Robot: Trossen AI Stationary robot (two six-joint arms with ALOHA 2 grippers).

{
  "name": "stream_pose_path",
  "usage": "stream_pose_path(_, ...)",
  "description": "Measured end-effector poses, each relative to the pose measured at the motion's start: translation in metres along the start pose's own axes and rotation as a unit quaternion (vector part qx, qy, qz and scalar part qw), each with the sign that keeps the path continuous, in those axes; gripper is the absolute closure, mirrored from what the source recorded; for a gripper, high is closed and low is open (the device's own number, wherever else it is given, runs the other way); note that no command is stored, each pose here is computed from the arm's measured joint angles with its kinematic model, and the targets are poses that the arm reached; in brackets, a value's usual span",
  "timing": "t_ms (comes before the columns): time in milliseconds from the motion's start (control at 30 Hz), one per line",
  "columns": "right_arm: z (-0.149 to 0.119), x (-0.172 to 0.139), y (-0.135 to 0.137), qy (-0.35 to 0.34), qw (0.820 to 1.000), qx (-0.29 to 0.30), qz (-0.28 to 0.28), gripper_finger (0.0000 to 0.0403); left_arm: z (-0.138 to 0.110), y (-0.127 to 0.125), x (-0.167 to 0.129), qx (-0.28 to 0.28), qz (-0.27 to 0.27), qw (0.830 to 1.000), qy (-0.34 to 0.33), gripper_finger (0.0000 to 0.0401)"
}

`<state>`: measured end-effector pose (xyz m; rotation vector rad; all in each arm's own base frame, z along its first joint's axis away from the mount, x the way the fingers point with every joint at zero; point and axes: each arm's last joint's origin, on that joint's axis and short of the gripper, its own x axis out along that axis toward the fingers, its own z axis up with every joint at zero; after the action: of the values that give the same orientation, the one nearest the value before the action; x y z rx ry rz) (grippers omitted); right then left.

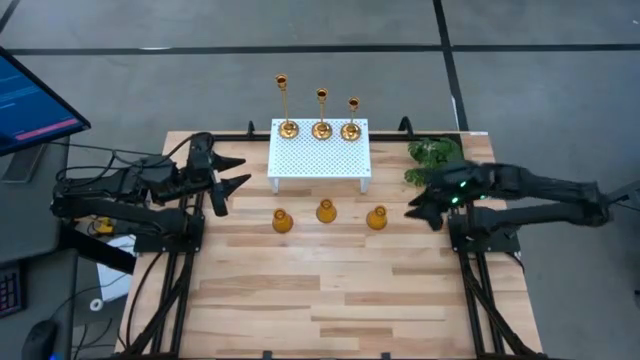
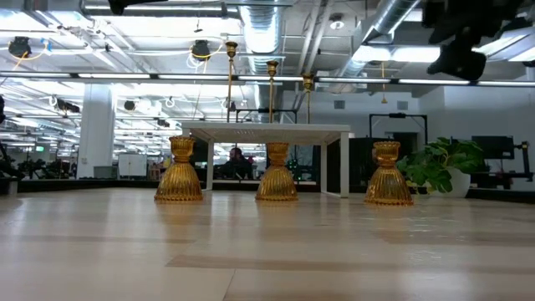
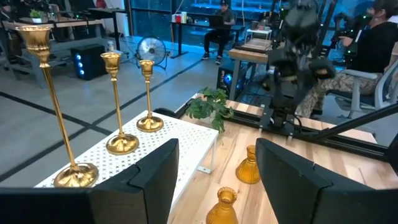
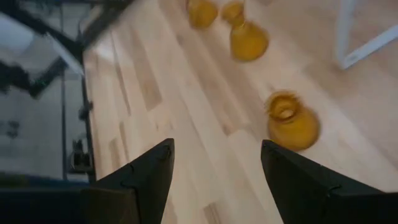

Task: Pick & Place candle stick holders
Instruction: Put the right yellow glass candle holder on the shelf

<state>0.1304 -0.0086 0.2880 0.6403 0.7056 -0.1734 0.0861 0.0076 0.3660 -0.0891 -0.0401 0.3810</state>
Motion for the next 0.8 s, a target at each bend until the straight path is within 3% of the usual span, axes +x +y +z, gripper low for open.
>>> stream_pose_path(333,-0.006,0.037,0.02,0.1,0.989,-0.074,-0.08,0.0216,0.0,0.0,0.0,-0.011,0.0,1.0,0.001,0.0187)
stream_pose_path(533,-0.009,0.044,0.019,0.158,0.968,-0.111,-0.161,0.0245,-0.002,-0.002,0.005,-0.014,0.001,1.0,0.009,0.0187)
stream_pose_path(800,0.003,0.058,0.02,0.196,0.959,-0.149,-0.14,0.0247,-0.005,-0.006,0.014,-0.003,0.002,1.0,0.024,0.0187)
